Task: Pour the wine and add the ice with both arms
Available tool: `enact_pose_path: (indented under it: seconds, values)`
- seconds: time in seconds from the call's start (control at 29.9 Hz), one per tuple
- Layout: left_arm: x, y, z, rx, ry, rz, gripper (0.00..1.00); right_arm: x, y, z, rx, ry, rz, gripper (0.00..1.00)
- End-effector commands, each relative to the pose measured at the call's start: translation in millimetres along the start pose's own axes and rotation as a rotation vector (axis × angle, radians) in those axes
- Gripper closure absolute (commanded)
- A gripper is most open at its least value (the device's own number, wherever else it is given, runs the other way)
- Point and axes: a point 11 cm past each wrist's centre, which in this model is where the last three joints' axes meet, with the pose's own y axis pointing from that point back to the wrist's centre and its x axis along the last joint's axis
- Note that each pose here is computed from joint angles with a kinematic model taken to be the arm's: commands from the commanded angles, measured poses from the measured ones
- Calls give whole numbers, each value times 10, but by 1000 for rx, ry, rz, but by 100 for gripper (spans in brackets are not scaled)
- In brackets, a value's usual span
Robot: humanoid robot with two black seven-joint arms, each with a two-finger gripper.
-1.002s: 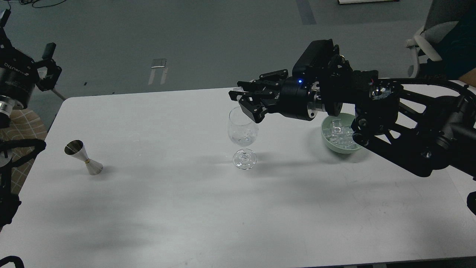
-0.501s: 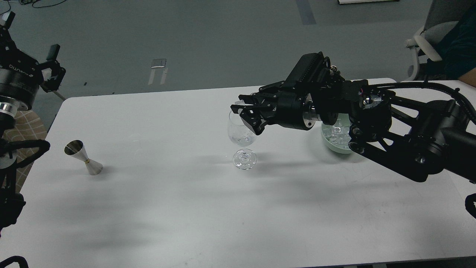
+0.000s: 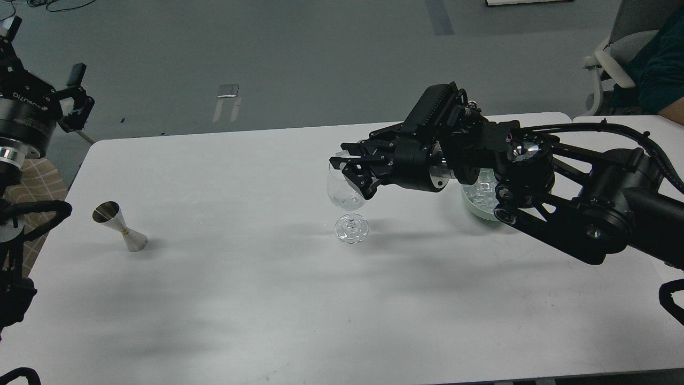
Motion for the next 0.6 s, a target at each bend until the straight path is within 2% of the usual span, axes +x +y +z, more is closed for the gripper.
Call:
enact_pose_path:
  seconds: [0.0, 0.13, 0.17, 0.4, 0.47, 0.57]
  values:
    - [4, 4, 1, 1, -1, 0, 2, -1, -1, -1, 0, -2, 0, 82]
    - [1, 3, -4, 1, 0, 0, 2, 5, -1, 2, -2, 0, 1, 76]
    - [4, 8, -9, 2, 0, 1, 2, 0, -1, -4, -1, -1, -1, 71]
    - [7, 12, -15, 5, 0, 2, 2, 2, -1, -9, 1, -1, 0, 51]
    - [7, 8, -6, 4, -1, 1, 2, 2, -1, -9, 1, -1, 0, 42]
    - [7, 8, -4, 2, -1, 1, 2, 2, -1, -9, 1, -1, 0, 42]
